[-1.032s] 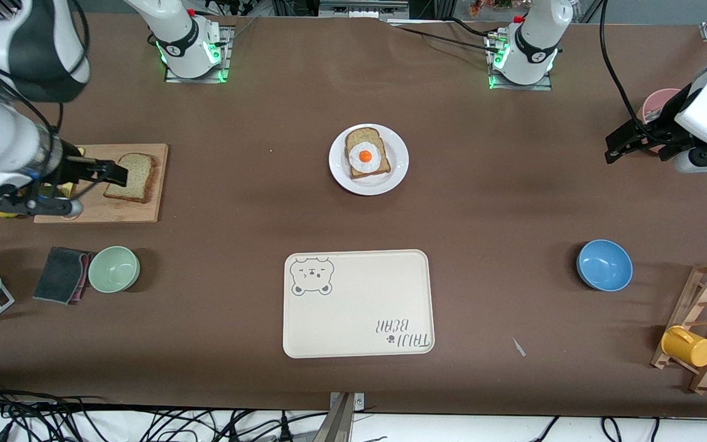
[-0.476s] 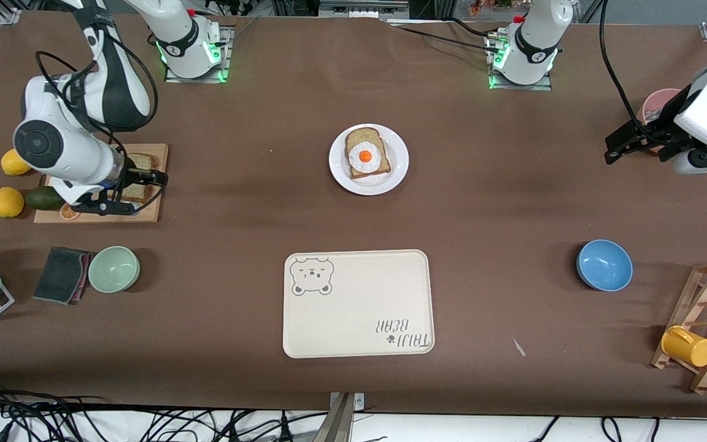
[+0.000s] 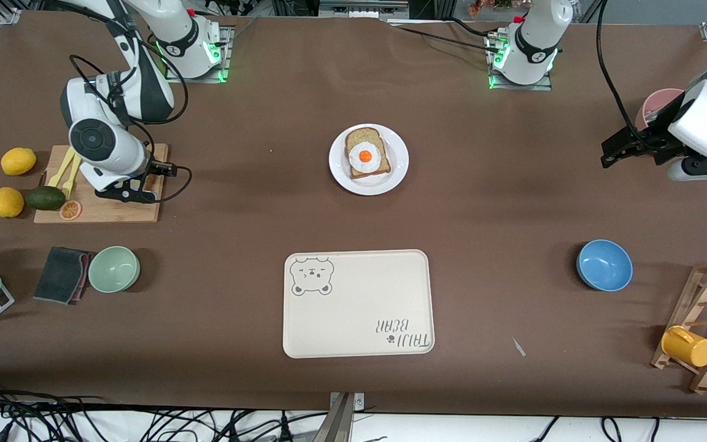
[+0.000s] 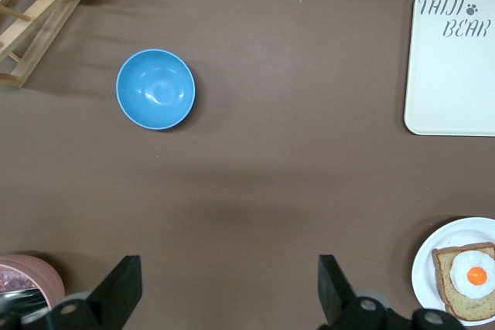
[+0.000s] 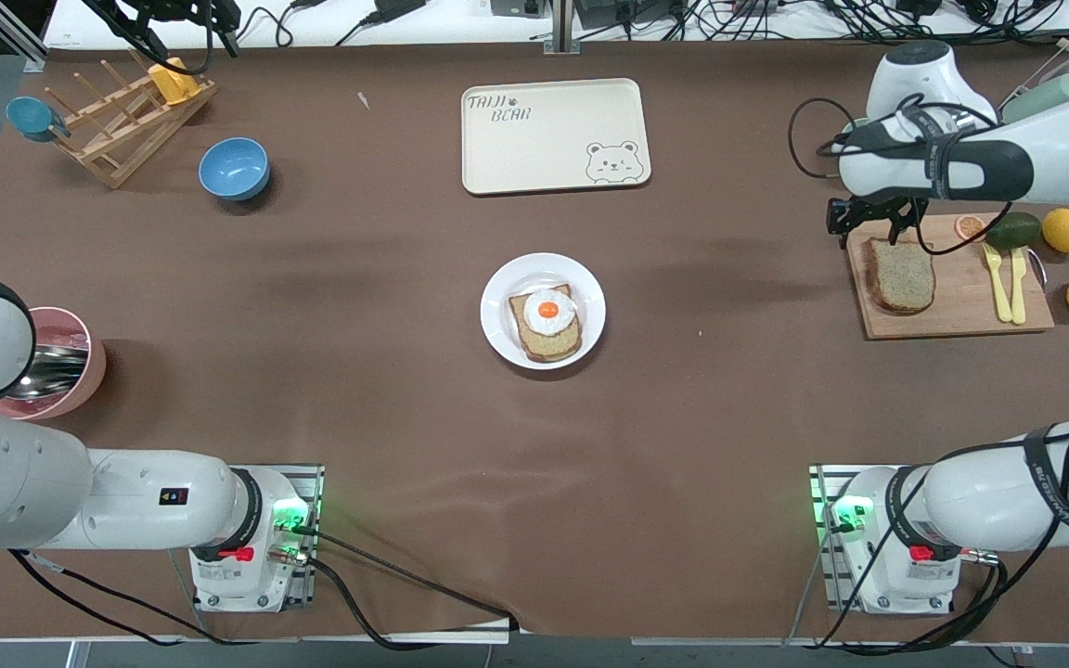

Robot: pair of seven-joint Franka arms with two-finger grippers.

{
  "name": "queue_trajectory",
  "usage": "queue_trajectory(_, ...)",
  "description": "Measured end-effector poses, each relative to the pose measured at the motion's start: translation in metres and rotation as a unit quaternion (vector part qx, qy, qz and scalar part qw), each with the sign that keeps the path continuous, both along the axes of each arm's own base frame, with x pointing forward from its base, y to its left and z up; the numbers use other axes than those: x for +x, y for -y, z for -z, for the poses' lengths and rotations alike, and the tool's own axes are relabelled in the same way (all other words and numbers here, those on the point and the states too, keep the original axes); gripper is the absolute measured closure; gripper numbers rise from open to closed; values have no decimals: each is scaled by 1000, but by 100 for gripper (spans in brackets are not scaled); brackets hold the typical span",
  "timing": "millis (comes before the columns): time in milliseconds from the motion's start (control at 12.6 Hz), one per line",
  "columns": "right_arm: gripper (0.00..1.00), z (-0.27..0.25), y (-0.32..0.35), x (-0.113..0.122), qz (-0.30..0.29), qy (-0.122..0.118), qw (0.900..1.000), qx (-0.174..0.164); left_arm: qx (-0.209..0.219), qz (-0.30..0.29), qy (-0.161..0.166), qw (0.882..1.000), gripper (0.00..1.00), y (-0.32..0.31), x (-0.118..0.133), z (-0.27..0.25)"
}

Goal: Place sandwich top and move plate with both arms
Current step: 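Lower the right gripper onto the bread slice on the cutting board and grasp, then lift the bread with the right gripper while the left gripper moves out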

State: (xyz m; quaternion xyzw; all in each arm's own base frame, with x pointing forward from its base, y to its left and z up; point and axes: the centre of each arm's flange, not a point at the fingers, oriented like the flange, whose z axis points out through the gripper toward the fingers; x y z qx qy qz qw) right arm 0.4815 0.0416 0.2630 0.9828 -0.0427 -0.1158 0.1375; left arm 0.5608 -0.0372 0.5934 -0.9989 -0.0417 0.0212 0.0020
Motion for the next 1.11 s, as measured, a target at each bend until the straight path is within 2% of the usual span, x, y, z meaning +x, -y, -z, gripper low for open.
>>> queue_trajectory(159,28,14,2,-9,8,8,1000,-7,0,-1,-2,1000,0,-1,0,1)
queue_trajectory(397,30,25,33,-7,34,22,999,-9,0,-2,-14,1000,0,-1,6,14)
queue_trajectory(794,30,46,42,-7,39,16,999,-9,-1,-3,-23,1000,0,0,10,25)
queue_trajectory(1111,38,54,44,-9,25,11,999,-23,-6,-4,-24,1000,0,1,10,24)
